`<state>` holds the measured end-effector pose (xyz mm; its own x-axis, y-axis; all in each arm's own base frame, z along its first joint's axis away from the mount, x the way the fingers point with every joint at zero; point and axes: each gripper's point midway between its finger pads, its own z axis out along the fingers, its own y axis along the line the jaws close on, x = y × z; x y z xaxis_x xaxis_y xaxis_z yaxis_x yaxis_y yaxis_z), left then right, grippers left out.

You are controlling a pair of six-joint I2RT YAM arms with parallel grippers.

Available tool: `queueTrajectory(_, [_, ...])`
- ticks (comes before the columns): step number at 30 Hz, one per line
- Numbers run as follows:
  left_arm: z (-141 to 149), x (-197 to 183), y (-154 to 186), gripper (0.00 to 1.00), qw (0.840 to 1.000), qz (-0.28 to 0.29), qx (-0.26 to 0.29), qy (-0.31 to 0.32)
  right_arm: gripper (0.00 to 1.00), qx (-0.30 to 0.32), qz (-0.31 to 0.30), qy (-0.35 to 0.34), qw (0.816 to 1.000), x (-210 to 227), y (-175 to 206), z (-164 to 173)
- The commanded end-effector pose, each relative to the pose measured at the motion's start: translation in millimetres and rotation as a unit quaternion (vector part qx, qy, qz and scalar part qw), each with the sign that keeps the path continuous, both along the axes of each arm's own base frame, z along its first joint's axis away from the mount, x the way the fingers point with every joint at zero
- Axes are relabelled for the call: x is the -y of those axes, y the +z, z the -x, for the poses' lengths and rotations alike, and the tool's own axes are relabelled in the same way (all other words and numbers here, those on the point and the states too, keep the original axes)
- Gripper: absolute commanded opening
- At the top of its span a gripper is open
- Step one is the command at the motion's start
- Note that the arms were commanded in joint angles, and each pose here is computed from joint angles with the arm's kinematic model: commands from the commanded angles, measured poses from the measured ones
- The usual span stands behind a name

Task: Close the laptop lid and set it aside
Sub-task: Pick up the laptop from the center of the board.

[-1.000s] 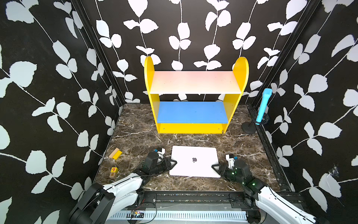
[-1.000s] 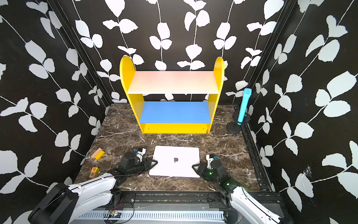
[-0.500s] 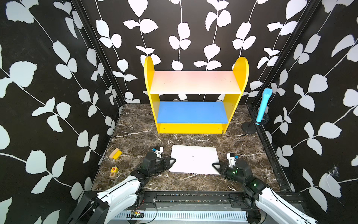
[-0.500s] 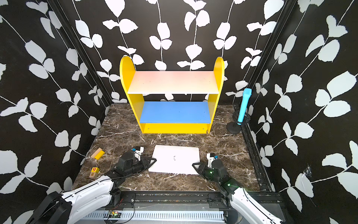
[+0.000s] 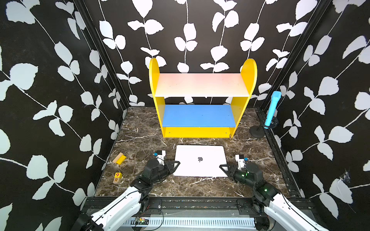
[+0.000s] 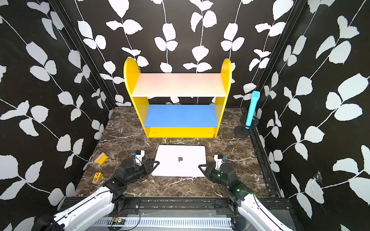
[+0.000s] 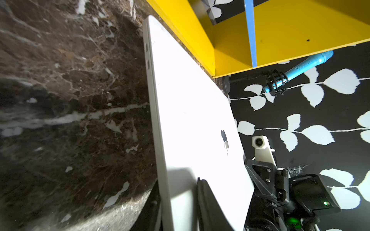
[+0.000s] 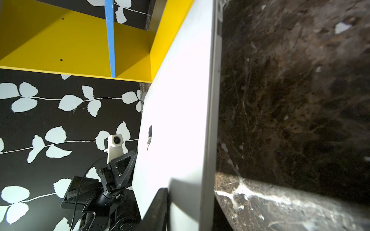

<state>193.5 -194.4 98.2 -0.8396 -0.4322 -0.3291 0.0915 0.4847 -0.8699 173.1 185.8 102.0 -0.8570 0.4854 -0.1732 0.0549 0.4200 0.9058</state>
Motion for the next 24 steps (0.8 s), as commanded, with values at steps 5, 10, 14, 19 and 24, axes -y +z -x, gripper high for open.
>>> queueTrajectory(5, [0, 17, 57, 0.21, 0.994, 0.055, 0.09, -0.042, 0.1, 0.083, -0.038, 0.053, 0.994, -17, 60, 2])
queueTrajectory(10, [-3, 19, 73, 0.2, 0.991, 0.066, 0.105, -0.041, 0.09, 0.104, -0.043, 0.057, 0.992, -19, 80, 0])
queueTrajectory(14, [-6, 21, 90, 0.2, 0.989, 0.076, 0.119, -0.042, 0.09, 0.115, -0.044, 0.061, 0.99, -21, 92, -2])
queueTrajectory(19, [-10, 23, 109, 0.2, 0.986, 0.084, 0.136, -0.041, 0.08, 0.129, -0.043, 0.065, 0.989, -23, 106, -4])
queueTrajectory(24, [-12, 25, 127, 0.21, 0.983, 0.091, 0.151, -0.043, 0.08, 0.143, -0.041, 0.068, 0.987, -24, 119, -5])
